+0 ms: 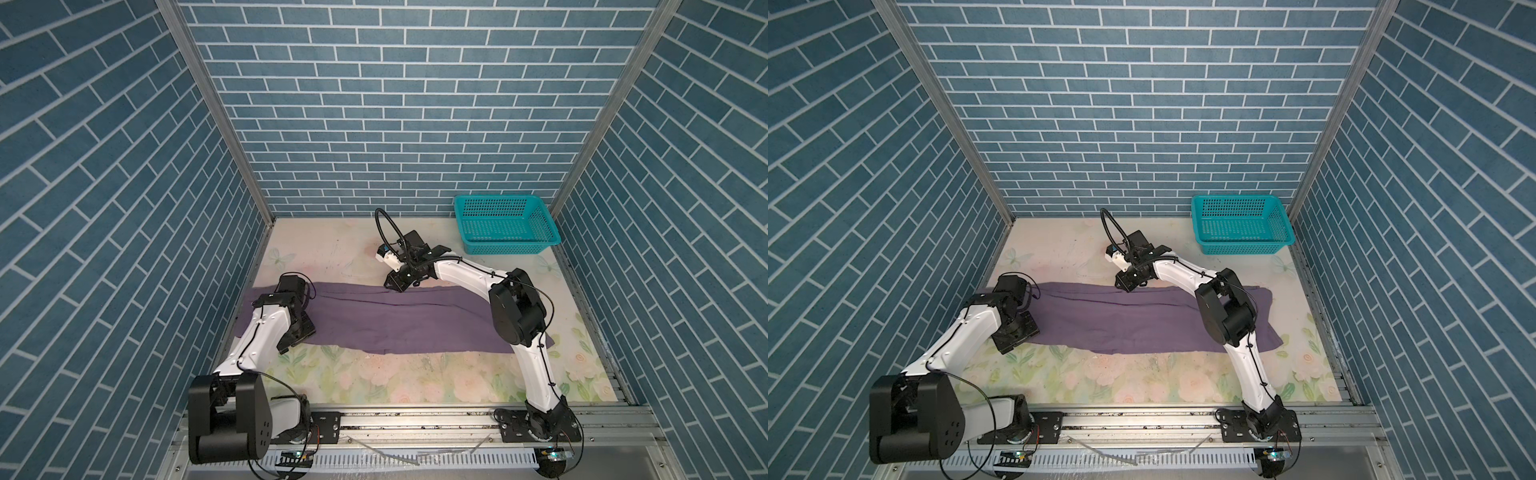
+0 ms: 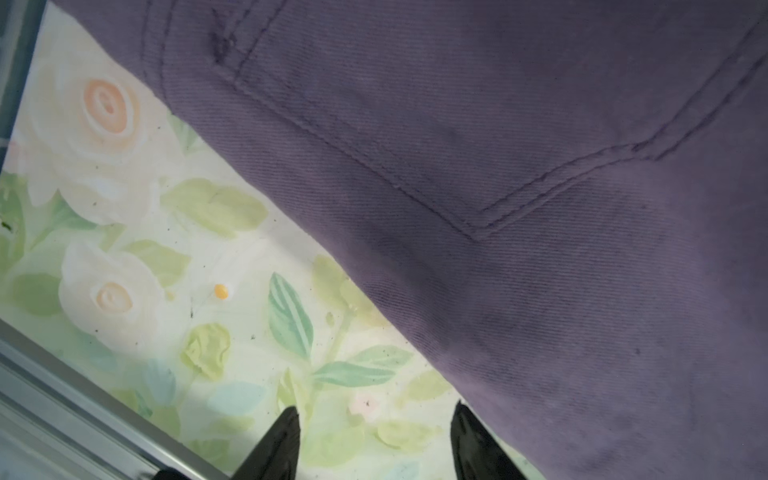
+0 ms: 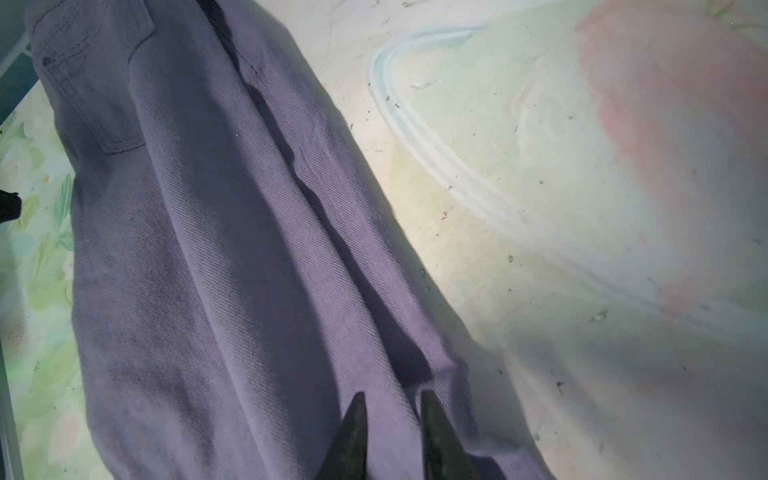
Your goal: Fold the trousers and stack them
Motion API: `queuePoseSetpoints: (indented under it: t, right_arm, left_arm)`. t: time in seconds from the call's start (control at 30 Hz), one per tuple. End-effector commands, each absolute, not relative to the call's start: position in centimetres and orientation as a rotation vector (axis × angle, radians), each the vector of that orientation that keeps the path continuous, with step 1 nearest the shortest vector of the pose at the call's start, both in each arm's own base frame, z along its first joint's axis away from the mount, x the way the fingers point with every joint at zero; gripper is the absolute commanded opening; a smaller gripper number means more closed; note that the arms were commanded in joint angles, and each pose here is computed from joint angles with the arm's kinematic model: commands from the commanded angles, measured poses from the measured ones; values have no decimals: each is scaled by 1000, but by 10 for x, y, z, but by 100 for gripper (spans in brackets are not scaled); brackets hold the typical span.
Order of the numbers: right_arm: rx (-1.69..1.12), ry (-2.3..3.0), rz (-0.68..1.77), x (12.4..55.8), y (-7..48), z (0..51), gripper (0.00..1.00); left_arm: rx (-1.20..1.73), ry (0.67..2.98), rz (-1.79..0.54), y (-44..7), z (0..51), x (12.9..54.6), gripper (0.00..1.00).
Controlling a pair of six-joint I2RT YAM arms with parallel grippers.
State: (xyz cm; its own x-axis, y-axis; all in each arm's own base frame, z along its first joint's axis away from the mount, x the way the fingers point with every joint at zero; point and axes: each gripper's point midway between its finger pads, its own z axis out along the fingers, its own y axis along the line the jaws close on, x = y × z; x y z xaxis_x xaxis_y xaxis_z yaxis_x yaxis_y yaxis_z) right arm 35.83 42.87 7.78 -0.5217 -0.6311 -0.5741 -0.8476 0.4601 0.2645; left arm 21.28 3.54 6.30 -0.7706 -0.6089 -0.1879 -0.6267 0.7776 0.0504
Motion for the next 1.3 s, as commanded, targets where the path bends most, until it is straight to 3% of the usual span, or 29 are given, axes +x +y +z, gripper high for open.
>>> queuePoseSetpoints:
  t: [0.0, 0.37, 0.43, 0.57, 0.7, 0.9, 1.07, 1.27]
  right_arm:
    - [-1349, 2326, 758, 348, 433, 60, 27]
    - [-1390, 2368, 766, 342, 445, 30, 32]
    - [-1393, 2374, 749, 342, 445, 26, 25]
    - [-1395, 2396, 715, 343, 443, 18, 0]
    - [-1377, 2388, 650, 352, 439, 20, 0]
    - [-1284, 2332, 560, 384, 430, 43, 0]
    - [-1174, 2315, 553, 417, 420, 67, 0]
    - [-1081, 2313, 563, 441, 410, 80, 0]
  left_arm:
    - [-1013, 2798, 160, 37, 54, 215, 61]
    - [-1042, 2843, 171, 42, 33, 218, 63]
    - [-1050, 2849, 172, 44, 29, 218, 63]
    - [-1071, 2846, 163, 47, 23, 218, 50]
    - [-1081, 2855, 172, 50, 18, 218, 29]
    - [-1095, 2858, 165, 49, 11, 220, 9]
    - [-1100, 2880, 165, 48, 3, 217, 0]
    - [-1098, 2888, 176, 49, 0, 216, 0]
